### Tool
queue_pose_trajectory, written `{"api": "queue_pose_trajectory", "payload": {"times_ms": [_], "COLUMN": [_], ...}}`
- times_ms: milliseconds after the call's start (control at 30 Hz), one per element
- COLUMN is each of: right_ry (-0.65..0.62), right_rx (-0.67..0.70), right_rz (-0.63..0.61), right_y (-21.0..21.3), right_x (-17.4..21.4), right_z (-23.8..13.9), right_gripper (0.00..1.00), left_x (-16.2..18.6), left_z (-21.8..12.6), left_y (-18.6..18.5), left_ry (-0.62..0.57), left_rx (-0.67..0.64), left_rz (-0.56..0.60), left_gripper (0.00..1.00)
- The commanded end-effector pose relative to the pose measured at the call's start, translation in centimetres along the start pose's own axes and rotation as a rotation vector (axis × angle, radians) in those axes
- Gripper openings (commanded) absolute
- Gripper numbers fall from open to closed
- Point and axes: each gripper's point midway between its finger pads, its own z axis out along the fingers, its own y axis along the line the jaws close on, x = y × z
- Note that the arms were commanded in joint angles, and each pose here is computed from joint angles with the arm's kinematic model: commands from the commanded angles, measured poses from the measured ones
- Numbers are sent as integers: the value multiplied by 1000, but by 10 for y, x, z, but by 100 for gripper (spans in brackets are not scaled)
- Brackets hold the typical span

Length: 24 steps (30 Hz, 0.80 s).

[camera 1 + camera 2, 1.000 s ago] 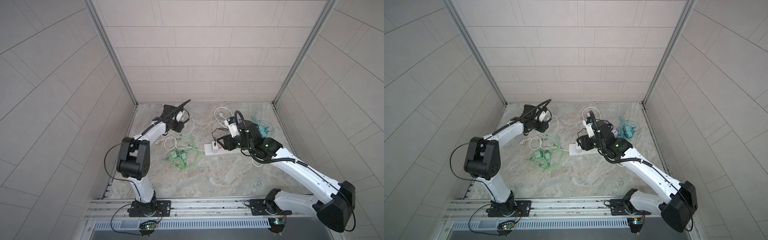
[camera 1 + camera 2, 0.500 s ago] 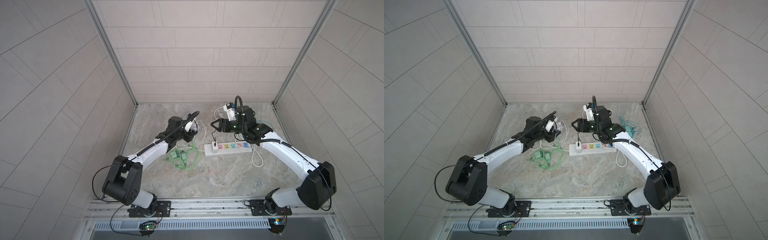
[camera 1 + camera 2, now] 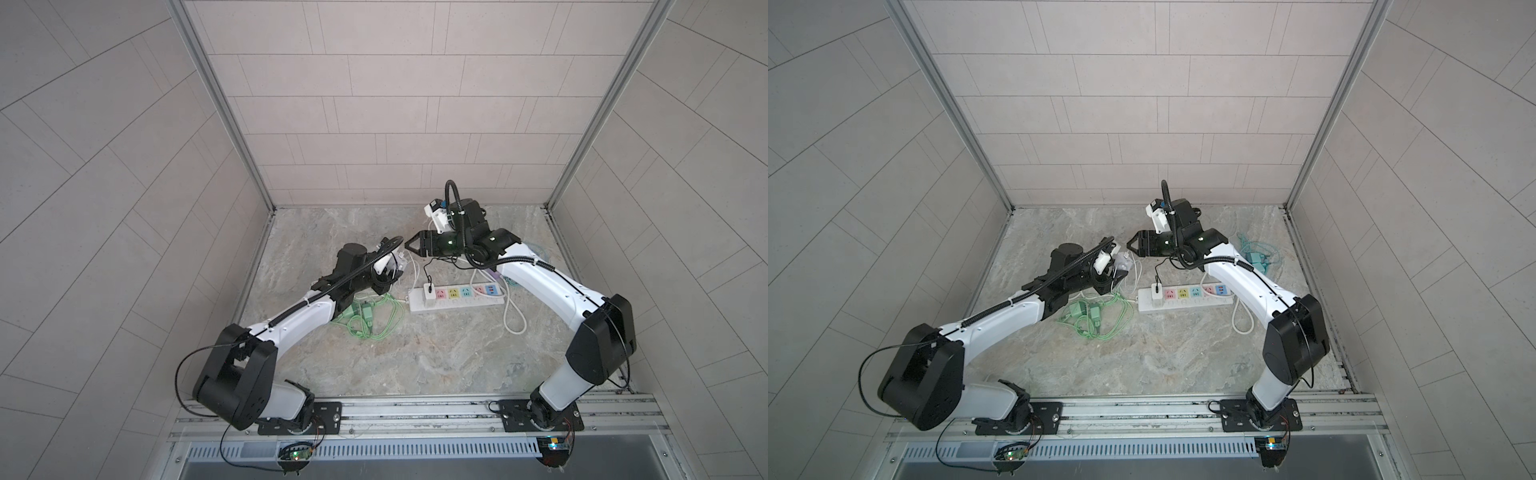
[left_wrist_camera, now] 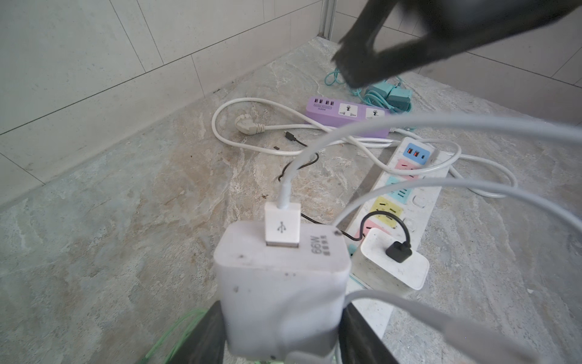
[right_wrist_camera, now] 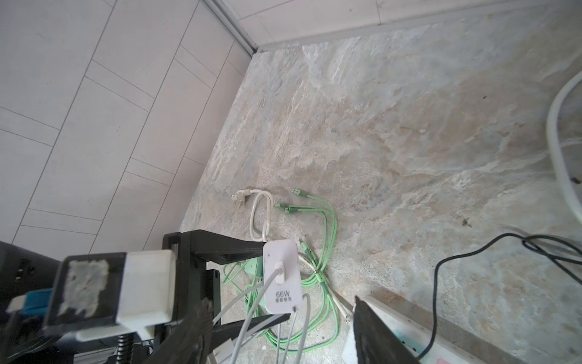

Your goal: Insert the plug

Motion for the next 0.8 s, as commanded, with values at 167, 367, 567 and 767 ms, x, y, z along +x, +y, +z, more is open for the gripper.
{"api": "queue_pose_trajectory", "payload": {"times_ms": [167,367,567,767], "right_ry": [103,165,189,205], "right_rx": [25,44,7,-19], "right_rz": [-47,-22,-41,-64], "right_y": [1,-7,-2,8], "right_x": [20,38,54,62], "right_z": [21,30,34,35], "right_gripper": [62,55,54,53], "left_x": [-15,-17,-17,-19], "left_z": [-7,-14,-13,-12], "left_y": [-19,-20,-20,-22], "left_ry": [-59,-68,-60,-63], "left_rx": [51,38,48,55], "left_rz": [67,90,94,93], "left_gripper": [39,39,38,38]}}
